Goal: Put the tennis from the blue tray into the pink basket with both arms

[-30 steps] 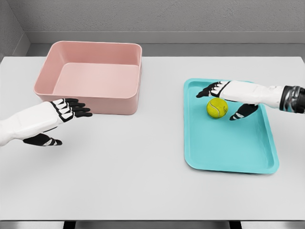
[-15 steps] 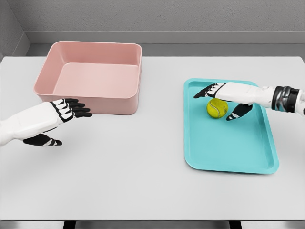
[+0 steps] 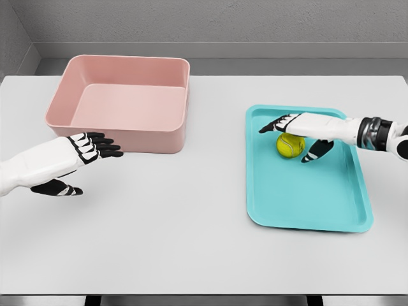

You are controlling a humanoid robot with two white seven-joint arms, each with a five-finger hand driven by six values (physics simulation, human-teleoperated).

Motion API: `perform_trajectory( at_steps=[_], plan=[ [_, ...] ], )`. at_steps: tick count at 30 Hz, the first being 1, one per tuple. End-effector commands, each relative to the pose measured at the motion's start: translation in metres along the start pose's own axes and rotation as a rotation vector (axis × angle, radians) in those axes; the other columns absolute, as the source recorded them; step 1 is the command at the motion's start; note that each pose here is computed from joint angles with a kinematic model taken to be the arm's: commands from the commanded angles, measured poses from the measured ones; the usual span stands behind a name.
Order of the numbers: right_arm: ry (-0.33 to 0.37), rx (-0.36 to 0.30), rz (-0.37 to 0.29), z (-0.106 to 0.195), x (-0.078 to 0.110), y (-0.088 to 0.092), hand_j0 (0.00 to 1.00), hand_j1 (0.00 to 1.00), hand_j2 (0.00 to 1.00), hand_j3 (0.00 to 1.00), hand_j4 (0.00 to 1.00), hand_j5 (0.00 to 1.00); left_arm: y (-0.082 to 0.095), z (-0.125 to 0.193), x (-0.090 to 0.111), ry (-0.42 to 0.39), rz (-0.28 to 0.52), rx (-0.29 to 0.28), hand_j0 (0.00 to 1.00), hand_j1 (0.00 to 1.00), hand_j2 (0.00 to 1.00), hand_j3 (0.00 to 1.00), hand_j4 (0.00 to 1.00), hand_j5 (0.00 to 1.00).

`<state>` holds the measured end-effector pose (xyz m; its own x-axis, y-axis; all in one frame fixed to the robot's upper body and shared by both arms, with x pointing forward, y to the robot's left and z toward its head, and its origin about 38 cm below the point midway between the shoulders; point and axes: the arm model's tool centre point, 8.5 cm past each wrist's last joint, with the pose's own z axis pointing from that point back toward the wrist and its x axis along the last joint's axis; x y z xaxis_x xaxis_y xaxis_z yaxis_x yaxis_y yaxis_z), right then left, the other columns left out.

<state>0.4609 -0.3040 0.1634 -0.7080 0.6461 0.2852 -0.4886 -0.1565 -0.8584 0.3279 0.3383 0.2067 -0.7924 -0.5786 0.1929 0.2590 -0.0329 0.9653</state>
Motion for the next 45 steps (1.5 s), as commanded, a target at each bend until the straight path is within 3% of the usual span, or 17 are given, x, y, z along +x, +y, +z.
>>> perform_trajectory(
  at_steps=[1,14,23,45],
  plan=[
    [0.011,-0.003,-0.010,0.001,-0.003,0.000,1.00,1.00,1.00,1.00,1.00,1.00,0.001,0.001,0.000,0.001,0.003,0.003,1.00,1.00,1.00,1.00,1.00,1.00],
    [0.009,0.025,-0.015,-0.012,-0.003,0.006,0.97,0.97,0.97,0.97,0.97,0.97,0.001,0.001,0.000,0.001,0.003,0.003,1.00,1.00,1.00,1.00,1.00,1.00],
    [0.036,0.034,-0.010,-0.008,-0.012,0.006,0.89,0.89,0.89,0.89,0.89,0.89,0.001,0.000,0.000,0.001,0.004,0.002,1.00,1.00,1.00,1.00,1.00,1.00],
    [0.023,0.053,0.006,-0.008,-0.010,0.004,0.65,0.65,0.65,0.65,0.65,0.65,0.000,0.001,0.000,0.001,0.003,0.003,1.00,1.00,1.00,1.00,1.00,1.00]
  ],
)
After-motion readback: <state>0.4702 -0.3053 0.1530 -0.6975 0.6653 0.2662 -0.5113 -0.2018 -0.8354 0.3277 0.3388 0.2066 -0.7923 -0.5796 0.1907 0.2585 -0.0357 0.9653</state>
